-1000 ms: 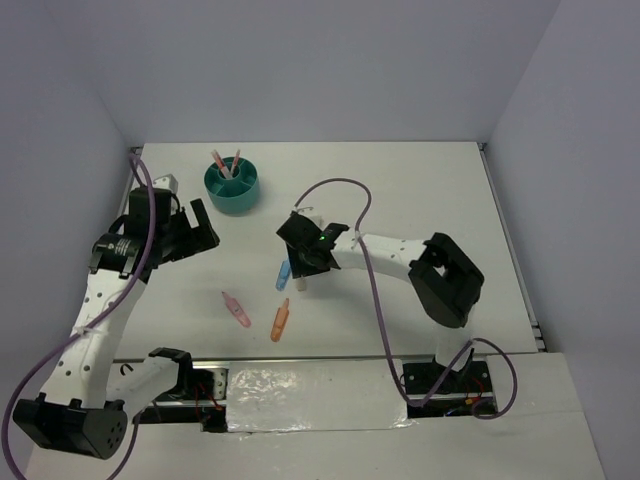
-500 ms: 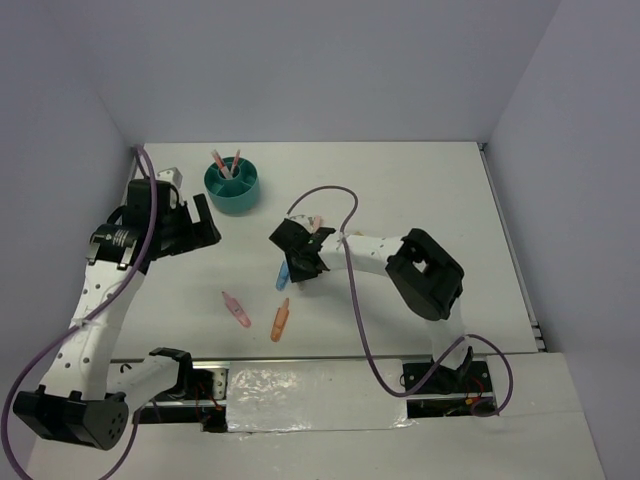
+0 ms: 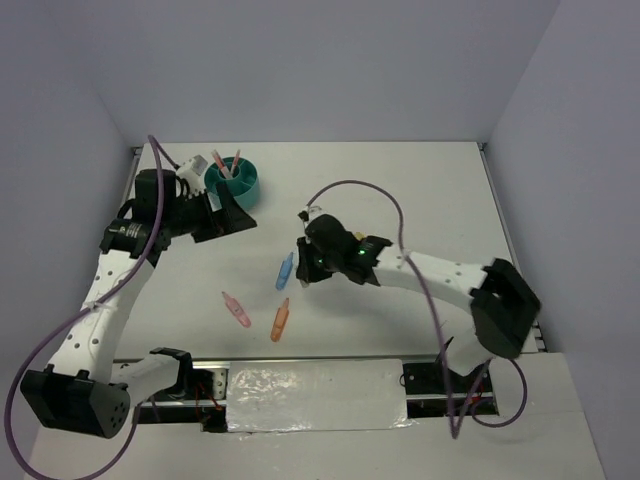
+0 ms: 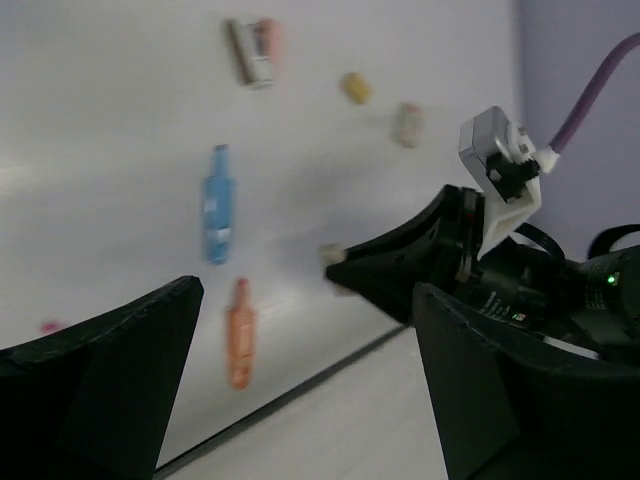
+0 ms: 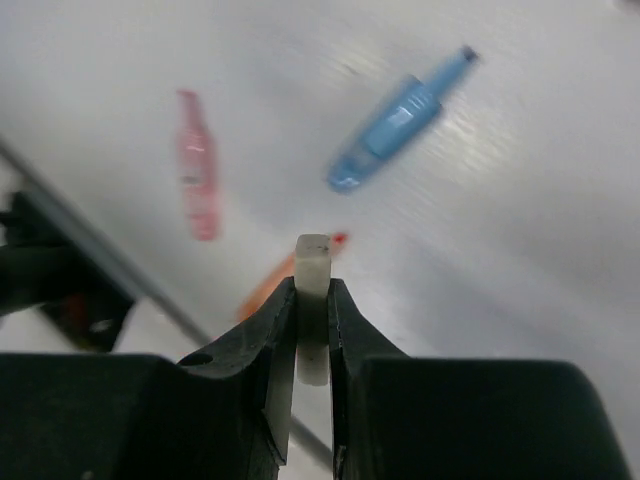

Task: Sort the stationery into containers
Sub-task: Pick up the stationery from the center of the board, then place the stationery in the storage box.

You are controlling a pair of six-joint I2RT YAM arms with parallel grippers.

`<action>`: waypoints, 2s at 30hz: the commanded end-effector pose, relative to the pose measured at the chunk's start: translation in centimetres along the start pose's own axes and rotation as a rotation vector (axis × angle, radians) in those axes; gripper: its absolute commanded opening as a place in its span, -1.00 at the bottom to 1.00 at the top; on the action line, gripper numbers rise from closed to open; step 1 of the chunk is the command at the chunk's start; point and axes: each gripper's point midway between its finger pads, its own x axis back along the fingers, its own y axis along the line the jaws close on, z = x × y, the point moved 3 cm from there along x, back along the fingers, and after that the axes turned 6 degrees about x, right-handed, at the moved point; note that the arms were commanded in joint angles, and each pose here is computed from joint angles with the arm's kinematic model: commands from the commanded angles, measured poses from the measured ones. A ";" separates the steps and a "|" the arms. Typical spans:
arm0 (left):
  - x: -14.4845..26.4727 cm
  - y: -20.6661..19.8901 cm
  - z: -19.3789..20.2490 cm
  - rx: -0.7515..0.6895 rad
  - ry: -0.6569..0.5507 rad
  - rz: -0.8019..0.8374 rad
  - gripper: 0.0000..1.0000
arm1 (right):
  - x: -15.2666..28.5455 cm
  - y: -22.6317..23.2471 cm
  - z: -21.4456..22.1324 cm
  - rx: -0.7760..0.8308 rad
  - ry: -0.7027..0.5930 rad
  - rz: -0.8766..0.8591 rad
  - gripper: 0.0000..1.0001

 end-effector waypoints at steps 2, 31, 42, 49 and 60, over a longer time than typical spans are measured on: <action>1.3 -8.5 0.2 0.025 0.119 0.600 0.97 | 8.7 5.7 -5.5 0.108 -0.294 -0.579 -0.94; 3.1 -16.7 4.2 -0.240 0.288 0.881 0.26 | 22.4 6.4 -11.5 0.307 -0.569 -0.977 -1.00; 3.0 -17.2 4.0 -0.241 0.286 0.881 -0.19 | 21.7 5.7 -11.5 0.305 -0.544 -0.955 -1.00; 2.9 -17.6 2.9 -0.271 0.245 0.850 0.07 | 21.7 5.1 -10.9 0.316 -0.527 -0.948 -1.00; 3.2 -18.3 2.7 -0.256 0.262 0.923 -0.02 | 22.5 4.7 -10.7 0.313 -0.544 -0.949 -1.00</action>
